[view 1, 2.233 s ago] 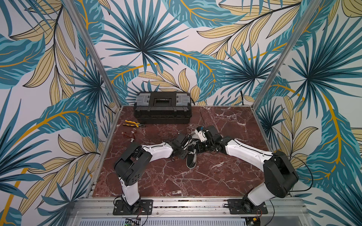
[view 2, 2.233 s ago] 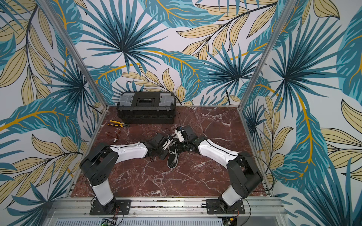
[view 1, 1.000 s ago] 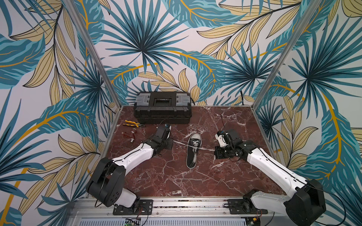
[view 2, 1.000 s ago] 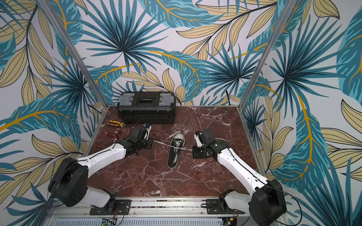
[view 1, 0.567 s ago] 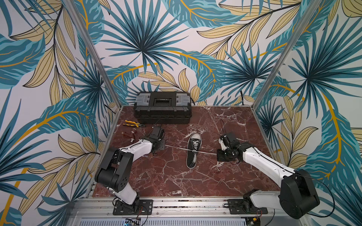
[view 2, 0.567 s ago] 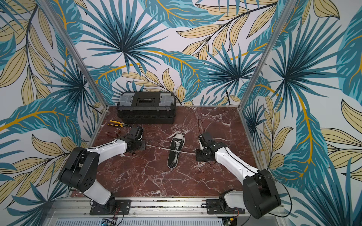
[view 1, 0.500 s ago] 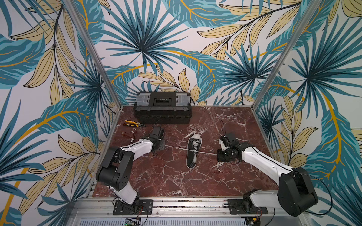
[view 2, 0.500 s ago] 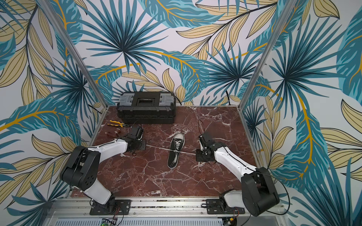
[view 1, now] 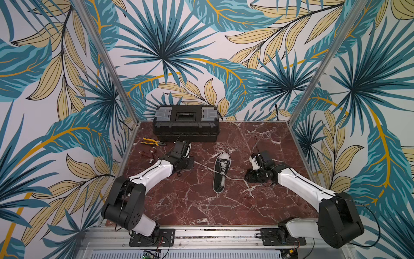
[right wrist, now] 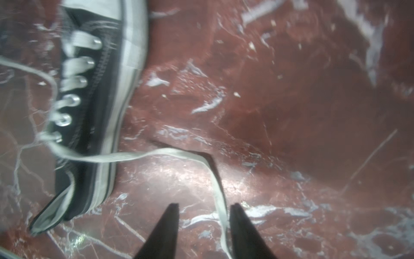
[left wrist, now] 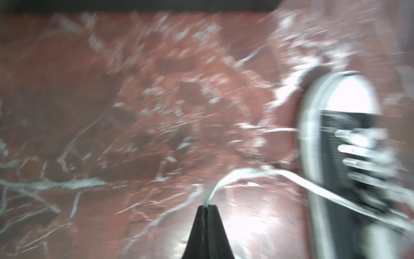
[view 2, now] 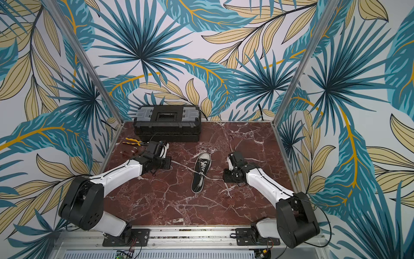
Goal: Tie the shoes
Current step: Tie the shoelace on the shoe, then wrap the shoelace around the shoelace.
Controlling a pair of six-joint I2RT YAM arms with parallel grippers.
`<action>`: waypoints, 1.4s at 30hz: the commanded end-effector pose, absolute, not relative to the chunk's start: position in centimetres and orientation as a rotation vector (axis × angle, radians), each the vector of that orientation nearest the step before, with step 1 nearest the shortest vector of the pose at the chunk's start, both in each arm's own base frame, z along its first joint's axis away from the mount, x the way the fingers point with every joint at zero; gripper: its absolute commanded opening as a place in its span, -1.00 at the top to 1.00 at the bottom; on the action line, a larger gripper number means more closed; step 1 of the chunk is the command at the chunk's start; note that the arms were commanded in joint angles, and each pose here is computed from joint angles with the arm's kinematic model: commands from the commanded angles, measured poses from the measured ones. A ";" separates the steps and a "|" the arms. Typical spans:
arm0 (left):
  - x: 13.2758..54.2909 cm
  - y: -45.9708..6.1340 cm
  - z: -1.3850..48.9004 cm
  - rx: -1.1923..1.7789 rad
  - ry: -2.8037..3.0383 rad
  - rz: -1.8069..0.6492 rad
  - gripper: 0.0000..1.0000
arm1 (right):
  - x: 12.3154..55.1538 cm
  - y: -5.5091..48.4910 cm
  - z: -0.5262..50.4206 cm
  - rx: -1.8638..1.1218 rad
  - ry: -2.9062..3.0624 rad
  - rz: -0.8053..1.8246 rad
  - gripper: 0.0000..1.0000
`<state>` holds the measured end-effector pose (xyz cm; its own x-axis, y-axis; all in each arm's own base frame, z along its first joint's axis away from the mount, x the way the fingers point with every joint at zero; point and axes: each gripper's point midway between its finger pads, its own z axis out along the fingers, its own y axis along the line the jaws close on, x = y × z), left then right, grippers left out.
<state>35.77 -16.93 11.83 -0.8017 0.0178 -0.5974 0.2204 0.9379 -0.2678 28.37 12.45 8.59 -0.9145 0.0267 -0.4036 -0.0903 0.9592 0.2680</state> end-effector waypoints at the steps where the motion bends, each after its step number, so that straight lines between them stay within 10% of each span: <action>1: 35.3 -19.7 18.0 0.266 2.342 -0.614 1.00 | 29.4 14.5 11.6 -0.191 2.534 0.482 0.01; 24: 31.6 -20.6 24.8 0.308 2.268 -0.837 1.00 | 35.6 31.8 12.2 -0.806 2.106 0.923 -0.05; 42: 32.3 -18.9 23.2 0.235 2.299 -0.790 1.00 | 35.2 32.2 9.9 -0.800 2.132 0.959 0.85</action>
<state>32.00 -19.41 22.13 -0.7682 -0.0269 -0.6397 0.3730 0.7932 -0.4813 35.22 32.09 9.36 -0.6127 -0.2708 -0.7425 -0.7328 0.5465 0.4054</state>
